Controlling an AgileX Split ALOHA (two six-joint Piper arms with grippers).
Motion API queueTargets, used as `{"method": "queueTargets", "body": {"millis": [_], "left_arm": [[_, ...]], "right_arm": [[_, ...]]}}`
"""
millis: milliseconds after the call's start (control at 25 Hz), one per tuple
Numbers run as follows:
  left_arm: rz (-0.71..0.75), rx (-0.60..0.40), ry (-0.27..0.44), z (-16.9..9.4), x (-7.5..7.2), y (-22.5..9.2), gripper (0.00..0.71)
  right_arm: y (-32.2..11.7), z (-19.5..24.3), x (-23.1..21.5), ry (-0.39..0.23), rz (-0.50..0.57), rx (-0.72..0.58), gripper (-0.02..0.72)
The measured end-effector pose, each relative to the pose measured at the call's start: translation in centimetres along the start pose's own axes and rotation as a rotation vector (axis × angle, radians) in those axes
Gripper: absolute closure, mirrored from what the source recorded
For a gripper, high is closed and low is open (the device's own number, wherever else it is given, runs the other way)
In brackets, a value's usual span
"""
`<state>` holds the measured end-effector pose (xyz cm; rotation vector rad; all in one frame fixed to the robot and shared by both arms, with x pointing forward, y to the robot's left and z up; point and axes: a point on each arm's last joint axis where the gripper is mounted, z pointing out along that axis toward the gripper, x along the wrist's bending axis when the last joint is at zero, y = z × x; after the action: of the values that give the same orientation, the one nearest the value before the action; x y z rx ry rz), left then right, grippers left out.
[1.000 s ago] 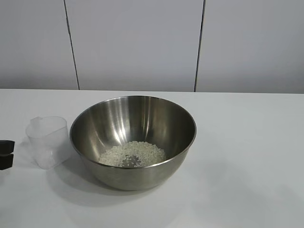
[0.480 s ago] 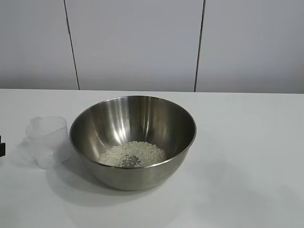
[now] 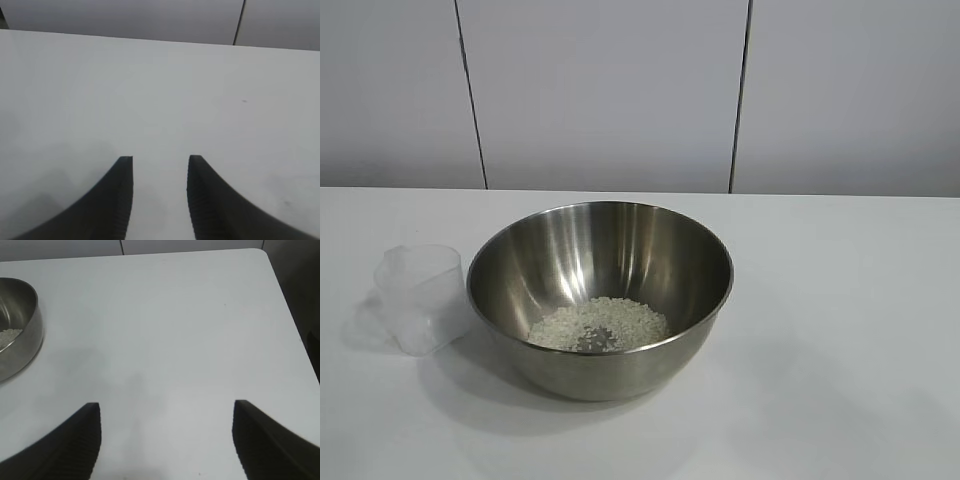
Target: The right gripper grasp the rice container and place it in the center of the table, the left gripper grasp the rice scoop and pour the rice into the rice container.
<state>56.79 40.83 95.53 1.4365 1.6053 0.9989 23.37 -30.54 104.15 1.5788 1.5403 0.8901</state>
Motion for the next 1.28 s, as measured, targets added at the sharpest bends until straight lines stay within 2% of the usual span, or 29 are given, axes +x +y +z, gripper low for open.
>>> {"method": "queueTargets", "body": {"millis": [80, 200, 320, 400, 600, 680, 800, 920, 1040, 1280], "left_arm": [[-0.024, -0.021, 0.045, -1.8, 0.4, 2.7, 0.407], [-0.068, -0.140, 0.068, -5.8, -0.3, 6.8, 0.400], [-0.065, -0.279, 0.039, -10.6, -3.0, 10.5, 0.398], [-0.038, -0.325, 0.014, -13.2, -5.1, 11.8, 0.398], [0.027, -0.328, 0.005, -18.7, -8.6, 12.6, 0.396], [0.080, -0.312, -0.021, -20.8, -10.0, 12.4, 0.396], [0.220, -0.267, -0.053, -24.2, -11.1, 11.5, 0.396], [0.372, -0.186, -0.096, -27.2, -11.2, 9.9, 0.395], [0.467, -0.095, -0.136, -30.0, -10.4, 8.1, 0.395], [0.420, 0.085, -0.215, -34.0, -8.7, 4.5, 0.395]], "right_arm": [[0.0, 0.0, 0.0, 0.000, 0.000, 0.000, 0.201], [0.0, 0.0, 0.0, 0.000, 0.000, 0.000, 0.201], [0.0, 0.0, 0.0, 0.000, 0.000, 0.000, 0.201], [0.0, 0.0, 0.0, 0.000, 0.000, 0.000, 0.201], [0.0, 0.0, 0.0, 0.000, 0.000, 0.000, 0.201], [0.0, 0.0, 0.0, 0.000, 0.000, 0.000, 0.201], [0.0, 0.0, 0.0, 0.000, 0.000, -0.001, 0.201], [0.0, 0.0, 0.0, 0.000, 0.000, -0.001, 0.201], [0.0, 0.0, 0.0, 0.000, 0.000, -0.001, 0.201], [0.0, 0.0, 0.0, 0.000, 0.000, -0.001, 0.201]]}}
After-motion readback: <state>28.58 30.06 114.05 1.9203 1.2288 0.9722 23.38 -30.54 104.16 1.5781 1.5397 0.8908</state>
